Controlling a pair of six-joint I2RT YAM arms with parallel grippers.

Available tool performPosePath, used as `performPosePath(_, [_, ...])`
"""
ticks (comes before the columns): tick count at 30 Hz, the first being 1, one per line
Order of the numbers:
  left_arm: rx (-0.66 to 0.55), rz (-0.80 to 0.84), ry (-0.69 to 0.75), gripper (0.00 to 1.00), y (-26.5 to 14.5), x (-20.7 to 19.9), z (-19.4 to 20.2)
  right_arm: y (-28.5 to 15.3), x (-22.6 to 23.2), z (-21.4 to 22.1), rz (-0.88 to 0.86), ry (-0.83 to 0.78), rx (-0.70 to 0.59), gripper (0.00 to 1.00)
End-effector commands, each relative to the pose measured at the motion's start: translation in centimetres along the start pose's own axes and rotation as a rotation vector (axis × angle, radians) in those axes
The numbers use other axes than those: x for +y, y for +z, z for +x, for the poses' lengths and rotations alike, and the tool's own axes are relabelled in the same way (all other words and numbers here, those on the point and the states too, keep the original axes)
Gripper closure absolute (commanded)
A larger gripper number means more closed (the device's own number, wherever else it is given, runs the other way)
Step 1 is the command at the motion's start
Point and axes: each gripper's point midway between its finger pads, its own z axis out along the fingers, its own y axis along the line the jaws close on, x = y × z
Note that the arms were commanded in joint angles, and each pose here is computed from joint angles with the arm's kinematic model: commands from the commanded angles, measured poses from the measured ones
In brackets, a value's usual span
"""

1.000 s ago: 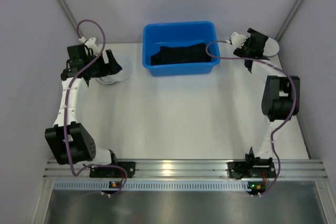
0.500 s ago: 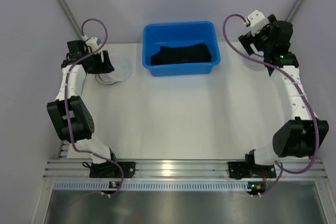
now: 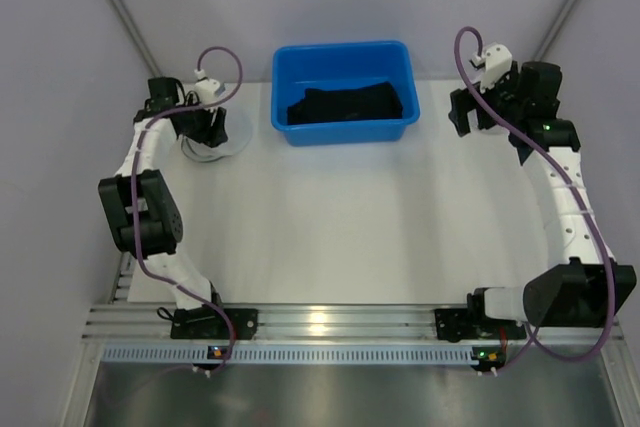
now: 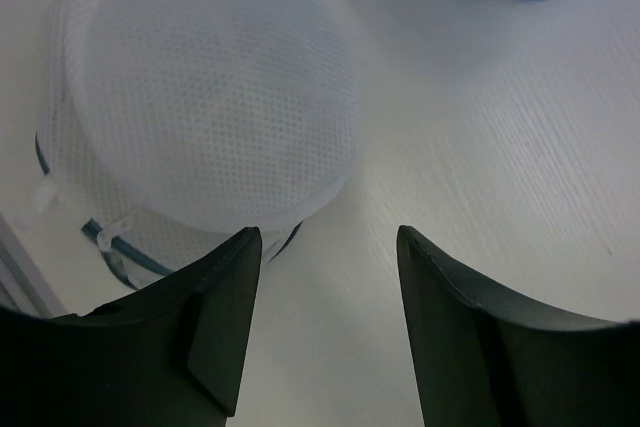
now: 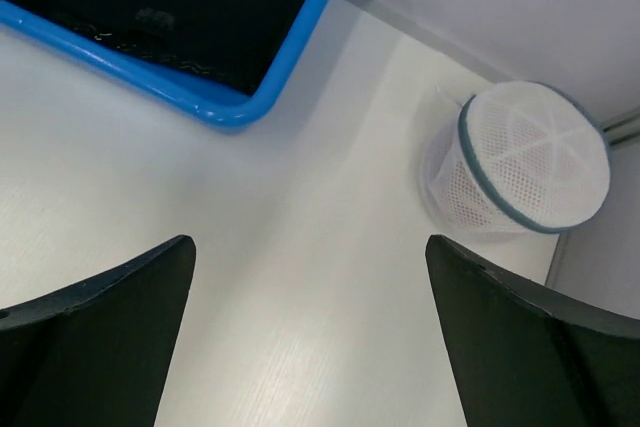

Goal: Place the bra in the laundry bag and zip it closed
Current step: Place the laundry bag at the center of the board, then move the laundry bag to the center of the board.

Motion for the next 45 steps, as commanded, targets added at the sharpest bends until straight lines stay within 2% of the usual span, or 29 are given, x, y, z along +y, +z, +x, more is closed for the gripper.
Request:
performPosePath(1, [-0.038, 0.077, 0.294, 0.38, 0.6, -1.8, -1.2, -1.8, 0.6, 0.2, -0.007, 0.056, 0.003, 0.01])
performPosePath(4, [-0.056, 0.138, 0.417, 0.34, 1.4, -2.7, -0.8, -2.4, 0.5, 0.4, 0.007, 0.059, 0.009, 0.01])
performPosePath(5, [-0.067, 0.153, 0.531, 0.32, 1.7, -2.8, -0.8, -2.6, 0.5, 0.3, 0.012, 0.059, 0.008, 0.01])
performPosePath(6, [-0.055, 0.172, 0.579, 0.28, 2.2, -3.1, 0.2, -2.9, 0.4, 0.3, 0.016, 0.055, 0.014, 0.01])
performPosePath(8, [-0.052, 0.189, 0.7, 0.27, 2.8, -3.4, 0.5, -2.9, 0.1, 0.4, 0.027, 0.054, 0.029, 0.01])
performPosePath(12, [0.007, 0.208, 0.83, 0.27, 4.5, -3.5, 2.1, -3.4, -0.8, -0.1, 0.047, 0.067, 0.036, 0.01])
performPosePath(16, [0.05, 0.204, 1.039, 0.27, 6.7, -4.0, 4.0, -3.0, -0.8, 1.0, 0.049, 0.109, 0.054, 0.01])
performPosePath(19, [0.104, 0.181, 1.141, 0.29, 8.5, -3.4, 5.0, -2.6, -0.7, 2.0, 0.04, 0.113, 0.07, 0.0])
performPosePath(23, [0.166, 0.094, 1.168, 0.32, 10.6, -1.6, 5.7, -1.8, -0.5, 1.9, -0.005, 0.134, 0.057, 0.01])
performPosePath(27, [0.248, 0.062, 1.201, 0.46, 11.4, -0.4, 8.1, -1.3, 0.1, 2.0, -0.058, 0.182, 0.058, 0.01])
performPosePath(31, [0.246, 0.052, 1.25, 0.5, 10.5, -1.0, 8.5, -2.4, 0.7, 2.0, -0.064, 0.176, 0.035, 0.01])
performPosePath(36, [0.336, 0.01, 1.233, 0.6, 9.9, 0.1, 9.5, -3.3, 1.2, 1.9, -0.074, 0.151, 0.012, 0.01])
performPosePath(37, [0.335, 0.01, 1.242, 0.62, 10.5, -0.8, 8.9, -3.4, 1.5, 1.7, -0.086, 0.149, 0.006, 0.01])
performPosePath(39, [0.396, -0.008, 1.227, 0.73, 10.9, -0.2, 9.8, -3.6, 1.9, 1.9, -0.104, 0.148, 0.004, 0.01])
performPosePath(40, [0.399, -0.022, 1.216, 0.78, 10.8, -0.2, 9.5, -3.8, 2.0, 1.8, -0.103, 0.138, -0.005, 0.01])
performPosePath(41, [0.395, -0.03, 1.197, 0.88, 10.8, -0.3, 9.4, -3.9, 2.1, 2.0, -0.106, 0.132, -0.004, 0.01])
performPosePath(42, [0.369, -0.018, 1.156, 0.93, 10.2, -1.3, 8.8, -4.2, 2.3, 1.8, -0.106, 0.128, -0.011, 0.01])
performPosePath(44, [0.351, 0.023, 1.143, 1.0, 9.4, -2.8, 8.9, -4.3, 2.5, 2.1, -0.112, 0.13, -0.006, 0.01])
performPosePath(45, [0.32, 0.029, 1.127, 1.0, 8.9, -3.9, 8.4, -4.5, 2.6, 2.0, -0.113, 0.131, -0.015, 0.01])
